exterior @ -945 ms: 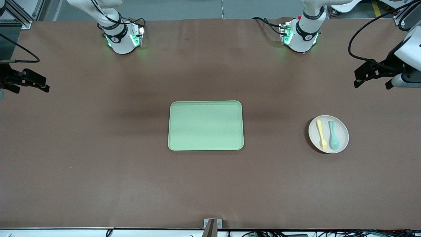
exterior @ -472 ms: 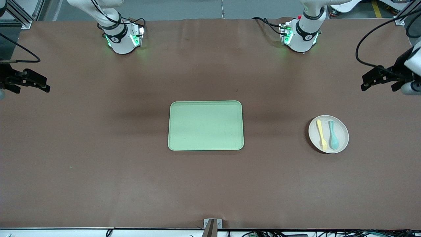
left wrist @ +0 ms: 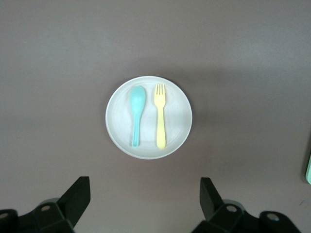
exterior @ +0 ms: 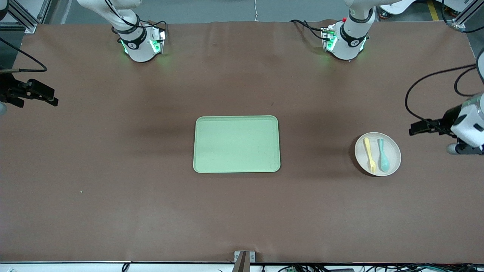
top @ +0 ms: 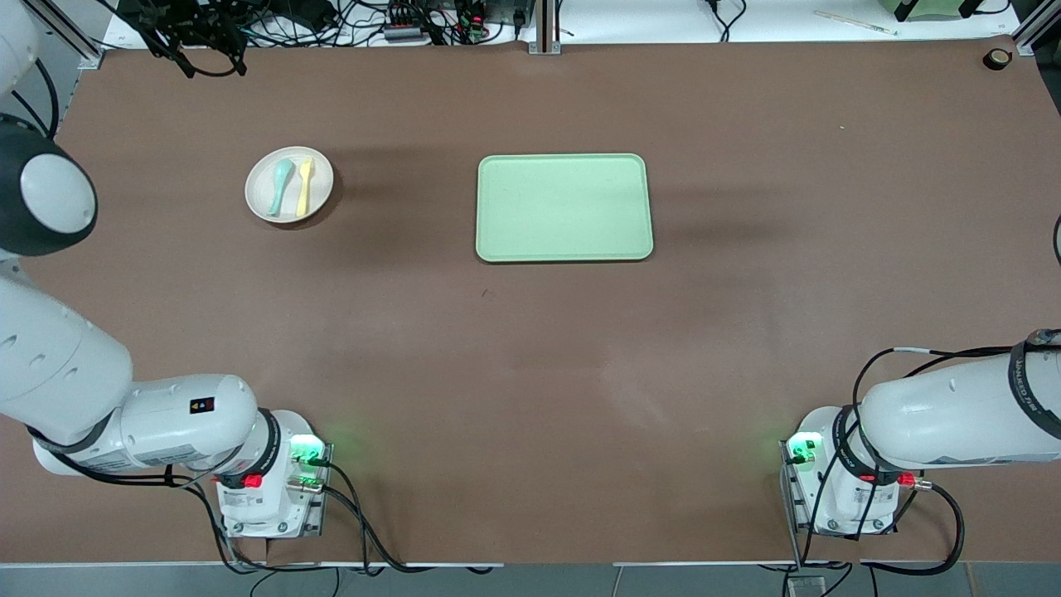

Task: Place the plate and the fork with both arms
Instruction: 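Reach the left gripper to the white plate rim and grasp it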

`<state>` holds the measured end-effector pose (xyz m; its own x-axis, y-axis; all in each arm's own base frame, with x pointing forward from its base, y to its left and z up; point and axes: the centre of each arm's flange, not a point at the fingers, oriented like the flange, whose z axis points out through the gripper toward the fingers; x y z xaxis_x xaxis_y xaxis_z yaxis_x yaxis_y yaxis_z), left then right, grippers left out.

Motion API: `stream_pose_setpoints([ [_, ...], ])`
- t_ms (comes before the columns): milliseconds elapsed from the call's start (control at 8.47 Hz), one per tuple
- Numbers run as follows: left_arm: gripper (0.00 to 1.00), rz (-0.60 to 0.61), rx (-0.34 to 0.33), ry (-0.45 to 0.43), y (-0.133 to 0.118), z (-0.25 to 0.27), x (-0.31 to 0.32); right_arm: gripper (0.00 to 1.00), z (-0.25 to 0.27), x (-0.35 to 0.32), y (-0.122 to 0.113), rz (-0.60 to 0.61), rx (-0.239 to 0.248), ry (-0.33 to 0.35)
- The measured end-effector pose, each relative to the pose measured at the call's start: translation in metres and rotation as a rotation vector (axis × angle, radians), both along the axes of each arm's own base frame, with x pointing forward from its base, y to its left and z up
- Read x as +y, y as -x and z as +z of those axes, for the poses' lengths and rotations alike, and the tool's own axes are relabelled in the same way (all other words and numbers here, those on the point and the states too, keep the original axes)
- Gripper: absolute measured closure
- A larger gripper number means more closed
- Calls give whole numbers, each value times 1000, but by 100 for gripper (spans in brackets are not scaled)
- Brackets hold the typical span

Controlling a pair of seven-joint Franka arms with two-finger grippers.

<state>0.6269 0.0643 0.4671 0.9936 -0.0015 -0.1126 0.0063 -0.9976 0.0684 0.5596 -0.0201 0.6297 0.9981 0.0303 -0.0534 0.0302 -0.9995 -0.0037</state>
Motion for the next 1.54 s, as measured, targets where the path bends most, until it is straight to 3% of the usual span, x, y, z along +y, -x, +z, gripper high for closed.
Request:
stream_pose_setpoints([
  [472,2,-66,54,213,-11,-147,97,0,0,3,0,5,0,0],
  [709,7,-84,92,244,-11,-214,106,0,0,3,0,5,0,0],
  [827,17,-87,99,249,-10,-238,108,0,0,3,0,5,1,0],
  [1063,28,-106,84,254,-6,-270,123,0,0,3,0,6,1,0],
  [1535,59,-103,69,249,-1,-286,129,0,0,3,0,6,1,0],
])
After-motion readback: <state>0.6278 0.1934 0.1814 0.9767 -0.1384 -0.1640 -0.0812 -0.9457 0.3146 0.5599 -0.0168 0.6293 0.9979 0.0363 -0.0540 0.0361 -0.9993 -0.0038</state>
